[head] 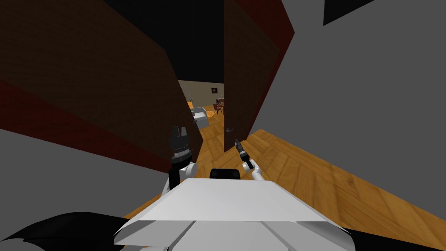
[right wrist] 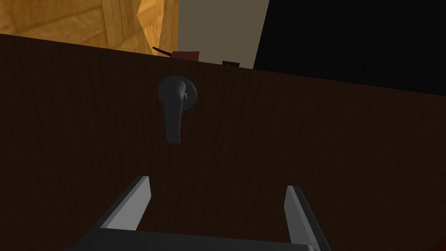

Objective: Push the door open

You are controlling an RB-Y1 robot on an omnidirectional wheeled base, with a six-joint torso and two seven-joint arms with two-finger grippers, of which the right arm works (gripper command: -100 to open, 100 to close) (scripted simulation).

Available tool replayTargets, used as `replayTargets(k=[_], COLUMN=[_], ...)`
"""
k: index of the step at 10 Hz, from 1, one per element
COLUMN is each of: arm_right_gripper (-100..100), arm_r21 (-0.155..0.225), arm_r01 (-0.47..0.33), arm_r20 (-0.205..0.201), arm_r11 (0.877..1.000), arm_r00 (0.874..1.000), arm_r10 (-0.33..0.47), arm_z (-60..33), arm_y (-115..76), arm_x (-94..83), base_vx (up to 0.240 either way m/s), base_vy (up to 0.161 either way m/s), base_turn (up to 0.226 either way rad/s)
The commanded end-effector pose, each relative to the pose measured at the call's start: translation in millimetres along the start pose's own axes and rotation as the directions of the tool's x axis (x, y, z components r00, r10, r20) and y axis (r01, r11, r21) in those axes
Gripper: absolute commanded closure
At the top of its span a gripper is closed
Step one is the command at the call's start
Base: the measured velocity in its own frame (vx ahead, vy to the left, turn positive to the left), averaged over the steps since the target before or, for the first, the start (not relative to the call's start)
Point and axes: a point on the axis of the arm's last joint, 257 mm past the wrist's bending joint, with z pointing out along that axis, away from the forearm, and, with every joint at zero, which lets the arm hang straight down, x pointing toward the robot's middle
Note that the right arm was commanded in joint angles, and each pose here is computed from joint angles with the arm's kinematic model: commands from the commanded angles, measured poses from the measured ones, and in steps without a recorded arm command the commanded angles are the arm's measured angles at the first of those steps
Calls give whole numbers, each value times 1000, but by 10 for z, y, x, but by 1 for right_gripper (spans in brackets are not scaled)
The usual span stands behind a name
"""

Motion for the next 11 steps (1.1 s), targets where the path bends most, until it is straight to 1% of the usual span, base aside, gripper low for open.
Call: replayTargets(k=[1, 7, 11], arm_right_gripper=[-100, -100, -100], arm_r21=[13, 47, 81], arm_r01=[-13, -44, -73], arm_r20=[-15, -52, -88], arm_r11=[1000, 998, 994], arm_r00=[1000, 998, 993], arm_r10=[13, 46, 81], arm_z=[-3, 0, -7], arm_y=[-72, -241, -391], arm_x=[70, 234, 406], base_vx=[106, 80, 90], base_vy=[-108, -68, -83], base_turn=[47, 35, 48])
